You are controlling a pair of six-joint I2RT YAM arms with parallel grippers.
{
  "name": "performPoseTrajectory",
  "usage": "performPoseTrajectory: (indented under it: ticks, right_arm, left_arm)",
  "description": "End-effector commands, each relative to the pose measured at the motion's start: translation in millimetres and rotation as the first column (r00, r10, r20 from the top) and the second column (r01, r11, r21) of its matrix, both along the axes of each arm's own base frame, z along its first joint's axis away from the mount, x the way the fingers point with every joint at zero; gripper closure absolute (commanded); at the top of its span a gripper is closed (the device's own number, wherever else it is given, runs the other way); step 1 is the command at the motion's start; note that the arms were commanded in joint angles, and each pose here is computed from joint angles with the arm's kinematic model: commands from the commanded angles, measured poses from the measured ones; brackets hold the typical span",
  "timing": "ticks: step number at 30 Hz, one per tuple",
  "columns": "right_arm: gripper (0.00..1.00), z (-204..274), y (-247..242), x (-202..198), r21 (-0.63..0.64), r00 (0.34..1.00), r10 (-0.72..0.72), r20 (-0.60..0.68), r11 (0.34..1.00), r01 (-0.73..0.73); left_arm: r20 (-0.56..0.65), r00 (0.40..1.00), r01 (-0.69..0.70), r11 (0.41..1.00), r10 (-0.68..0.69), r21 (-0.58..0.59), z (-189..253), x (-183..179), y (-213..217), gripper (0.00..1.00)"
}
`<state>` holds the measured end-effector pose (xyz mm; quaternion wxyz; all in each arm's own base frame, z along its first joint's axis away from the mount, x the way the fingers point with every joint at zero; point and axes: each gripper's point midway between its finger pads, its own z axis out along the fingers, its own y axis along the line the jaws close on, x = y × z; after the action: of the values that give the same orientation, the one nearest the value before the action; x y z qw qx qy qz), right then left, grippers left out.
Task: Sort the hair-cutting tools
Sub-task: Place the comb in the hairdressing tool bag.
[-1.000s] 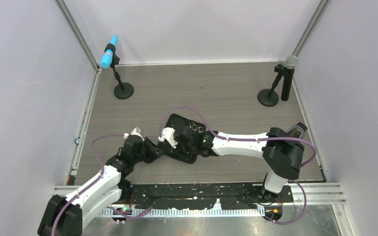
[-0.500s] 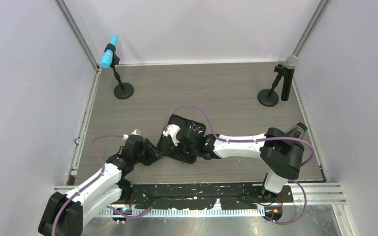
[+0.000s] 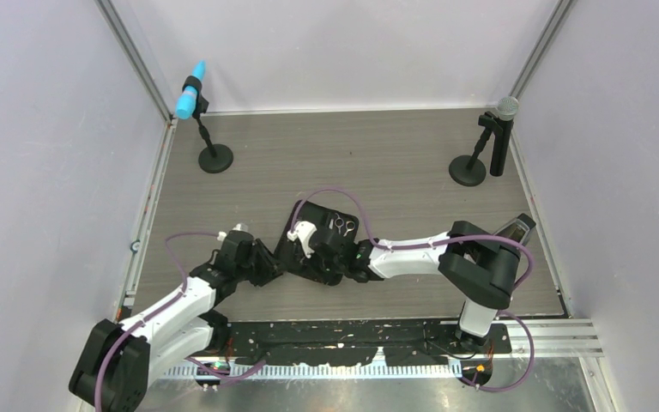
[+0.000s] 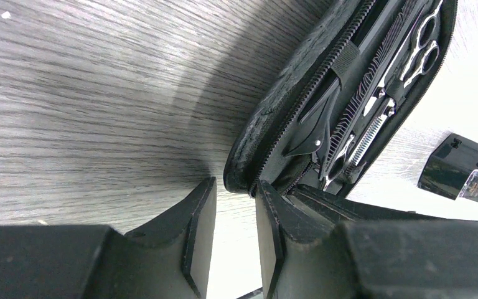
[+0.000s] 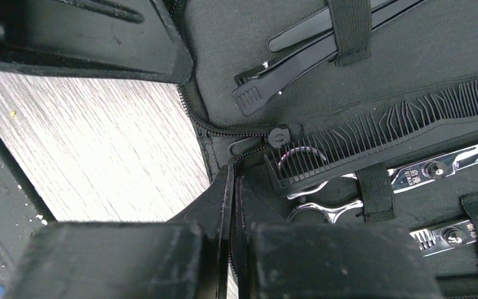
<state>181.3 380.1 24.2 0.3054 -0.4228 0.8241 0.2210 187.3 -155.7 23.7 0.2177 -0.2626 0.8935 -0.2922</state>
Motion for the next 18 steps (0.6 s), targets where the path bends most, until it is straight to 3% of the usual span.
performPoseTrajectory:
  ticks: [1,9,14,18]
  right_arm:
    - [0.95,12,-1,-1,0.09,0.999,0.0,-0.041,0.996,0.004]
    - [0.95,45,3,-11,0.387,0.983,0.064,-0.17,0.922,0.007]
    - [0.94,45,-4,-10,0.382,0.981,0.056,-0.187,0.924,0.02]
    - [0.75,59,-10,-8,0.377,0.98,0.009,-0.198,0.924,0.068]
  left_arm:
    - [-0.012,1.0,0.007,0.998,-0.006,0.065,-5,-2,8,0.68]
    - [0.038,0.997,0.06,0.99,-0.065,0.124,20,0,13,0.65]
    - [0.121,0.982,0.126,0.978,-0.147,0.166,53,-2,15,0.58]
    - [0.202,0.942,0.22,0.948,-0.268,0.229,82,-6,5,0.54]
